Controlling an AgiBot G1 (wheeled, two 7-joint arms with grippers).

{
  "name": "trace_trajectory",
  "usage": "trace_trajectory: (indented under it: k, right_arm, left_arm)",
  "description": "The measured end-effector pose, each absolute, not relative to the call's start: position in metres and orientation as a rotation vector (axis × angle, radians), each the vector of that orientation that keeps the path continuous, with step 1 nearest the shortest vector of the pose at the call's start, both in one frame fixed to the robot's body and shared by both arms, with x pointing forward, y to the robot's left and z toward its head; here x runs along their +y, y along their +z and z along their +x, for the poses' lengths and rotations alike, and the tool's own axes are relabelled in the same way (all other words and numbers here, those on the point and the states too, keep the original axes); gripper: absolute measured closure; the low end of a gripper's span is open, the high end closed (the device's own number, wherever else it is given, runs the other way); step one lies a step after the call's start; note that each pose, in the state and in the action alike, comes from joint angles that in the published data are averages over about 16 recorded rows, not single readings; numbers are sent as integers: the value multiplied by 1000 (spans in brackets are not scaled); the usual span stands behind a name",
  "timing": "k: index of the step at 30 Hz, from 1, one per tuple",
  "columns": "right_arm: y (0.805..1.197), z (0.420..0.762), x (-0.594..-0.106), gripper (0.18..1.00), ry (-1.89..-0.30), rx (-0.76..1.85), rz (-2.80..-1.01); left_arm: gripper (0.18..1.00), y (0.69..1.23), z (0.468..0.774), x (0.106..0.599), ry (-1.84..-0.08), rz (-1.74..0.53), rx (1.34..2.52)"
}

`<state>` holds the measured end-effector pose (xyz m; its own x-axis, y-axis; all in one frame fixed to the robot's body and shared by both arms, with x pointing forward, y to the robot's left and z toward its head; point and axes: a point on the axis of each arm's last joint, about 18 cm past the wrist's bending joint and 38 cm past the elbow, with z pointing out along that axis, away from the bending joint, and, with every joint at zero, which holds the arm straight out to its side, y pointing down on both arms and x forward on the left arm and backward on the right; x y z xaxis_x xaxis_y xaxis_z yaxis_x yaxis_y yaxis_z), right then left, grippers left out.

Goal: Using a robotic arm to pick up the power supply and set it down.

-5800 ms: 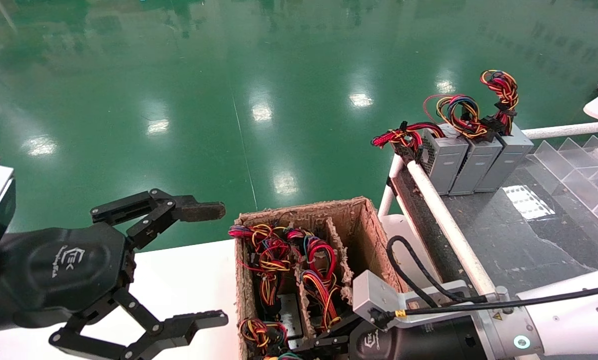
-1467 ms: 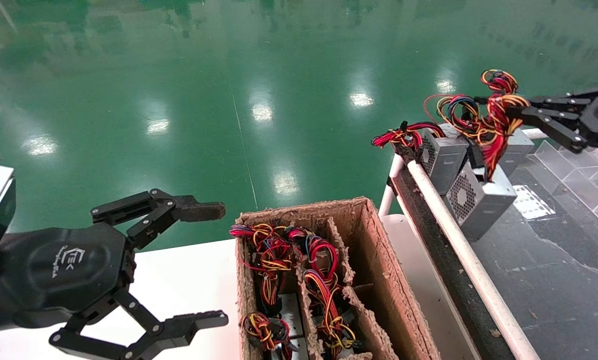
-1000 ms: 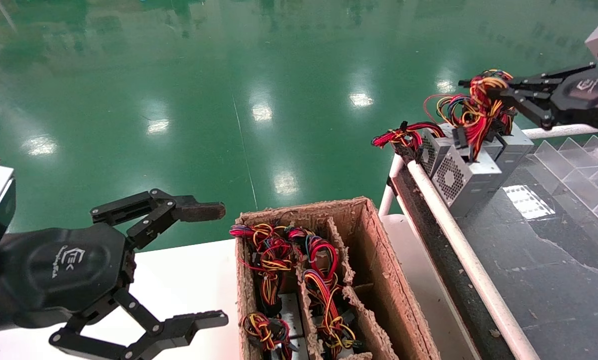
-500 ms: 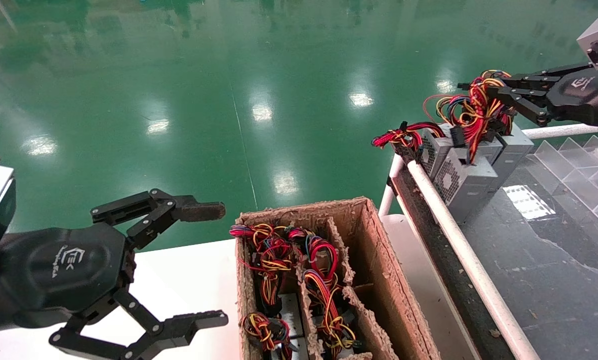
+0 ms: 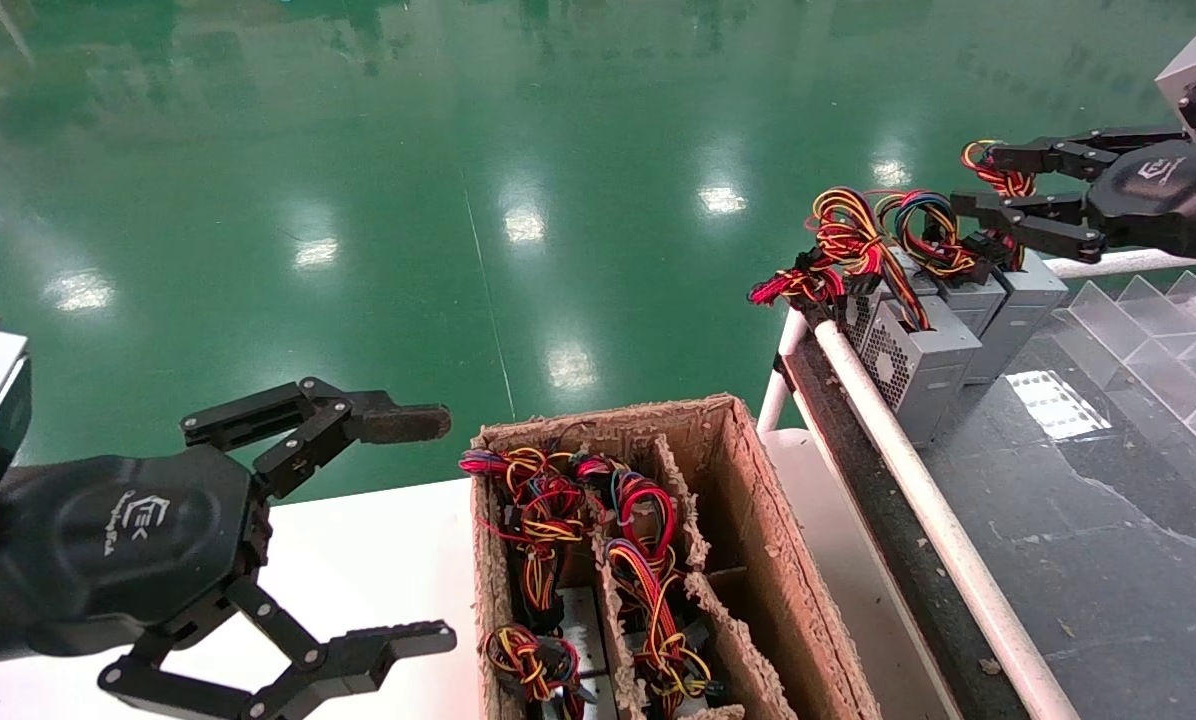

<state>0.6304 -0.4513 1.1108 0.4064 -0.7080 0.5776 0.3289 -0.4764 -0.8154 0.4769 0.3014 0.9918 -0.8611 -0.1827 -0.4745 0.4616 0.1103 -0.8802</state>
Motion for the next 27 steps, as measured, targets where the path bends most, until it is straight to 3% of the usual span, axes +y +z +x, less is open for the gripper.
trace_trajectory:
  k: [12, 27]
  right_arm:
    - [1113, 624, -451, 448, -1243, 325, -1579]
    - [1095, 613, -427, 233, -1162, 202, -1545]
  left_arm:
    - [184, 992, 477, 301, -1801, 270, 1922]
    - [184, 992, 477, 302, -1801, 270, 1922]
